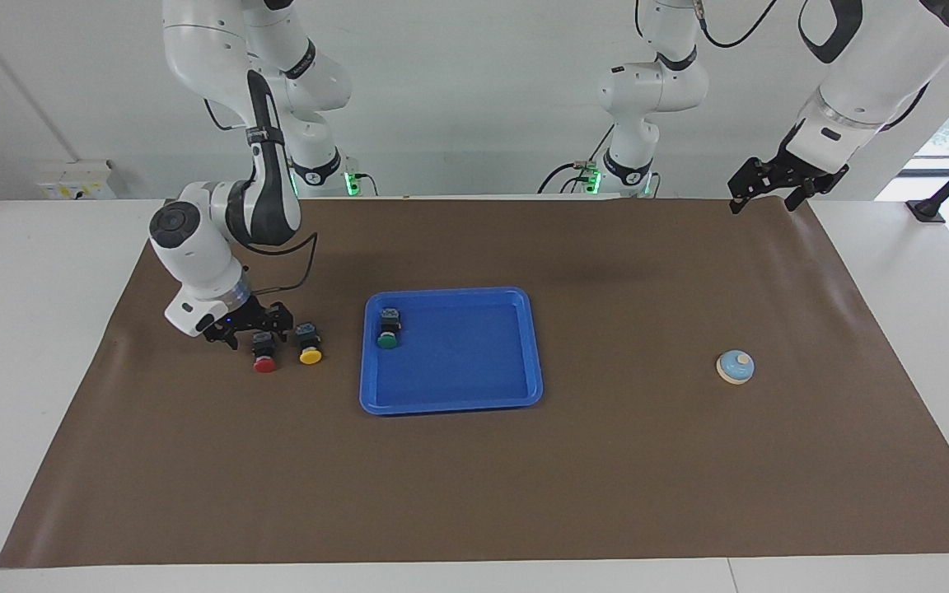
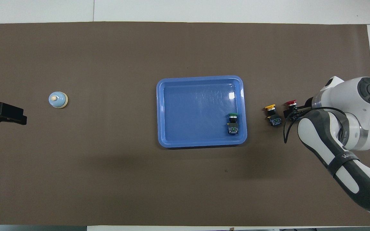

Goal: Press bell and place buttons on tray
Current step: 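Move the right gripper to the red button and grasp it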

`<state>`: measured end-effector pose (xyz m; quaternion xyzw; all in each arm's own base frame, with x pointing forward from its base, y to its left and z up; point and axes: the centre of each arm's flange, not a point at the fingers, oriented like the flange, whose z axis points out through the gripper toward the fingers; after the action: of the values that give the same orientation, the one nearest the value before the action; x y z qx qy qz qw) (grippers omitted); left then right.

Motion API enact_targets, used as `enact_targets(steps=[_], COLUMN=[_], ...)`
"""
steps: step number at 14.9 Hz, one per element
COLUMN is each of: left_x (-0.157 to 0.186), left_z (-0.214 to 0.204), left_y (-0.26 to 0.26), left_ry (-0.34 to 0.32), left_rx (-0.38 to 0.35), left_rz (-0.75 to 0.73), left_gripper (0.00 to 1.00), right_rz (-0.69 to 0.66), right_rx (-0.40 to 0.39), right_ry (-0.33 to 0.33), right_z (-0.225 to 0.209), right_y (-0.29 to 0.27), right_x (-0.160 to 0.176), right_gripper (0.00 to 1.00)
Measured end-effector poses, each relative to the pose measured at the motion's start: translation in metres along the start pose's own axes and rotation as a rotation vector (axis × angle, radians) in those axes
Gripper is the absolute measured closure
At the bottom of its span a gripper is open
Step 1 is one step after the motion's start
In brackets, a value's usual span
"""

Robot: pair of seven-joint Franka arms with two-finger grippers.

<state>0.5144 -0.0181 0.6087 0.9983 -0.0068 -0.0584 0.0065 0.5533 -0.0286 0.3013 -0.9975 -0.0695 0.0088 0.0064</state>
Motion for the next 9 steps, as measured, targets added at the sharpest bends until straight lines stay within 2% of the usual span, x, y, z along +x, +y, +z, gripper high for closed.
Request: enact_targets(steps=[4, 9], left_x=[0.0, 0.0], left_z=[0.0, 0.0], left_y=[0.0, 0.0], left_ry=[0.0, 0.0], left_rx=[0.0, 0.0], left_rz=[0.0, 0.0], left_gripper=[0.0, 0.0], right_rz=[0.0, -0.001], right_rx=[-0.009, -0.008], right_ry=[0.038, 0.037], right_z=[0.014, 0.02], right_y=[-0.001, -0.003], right_x=[-0.008, -0.012], right_gripper=[0.0, 0.04])
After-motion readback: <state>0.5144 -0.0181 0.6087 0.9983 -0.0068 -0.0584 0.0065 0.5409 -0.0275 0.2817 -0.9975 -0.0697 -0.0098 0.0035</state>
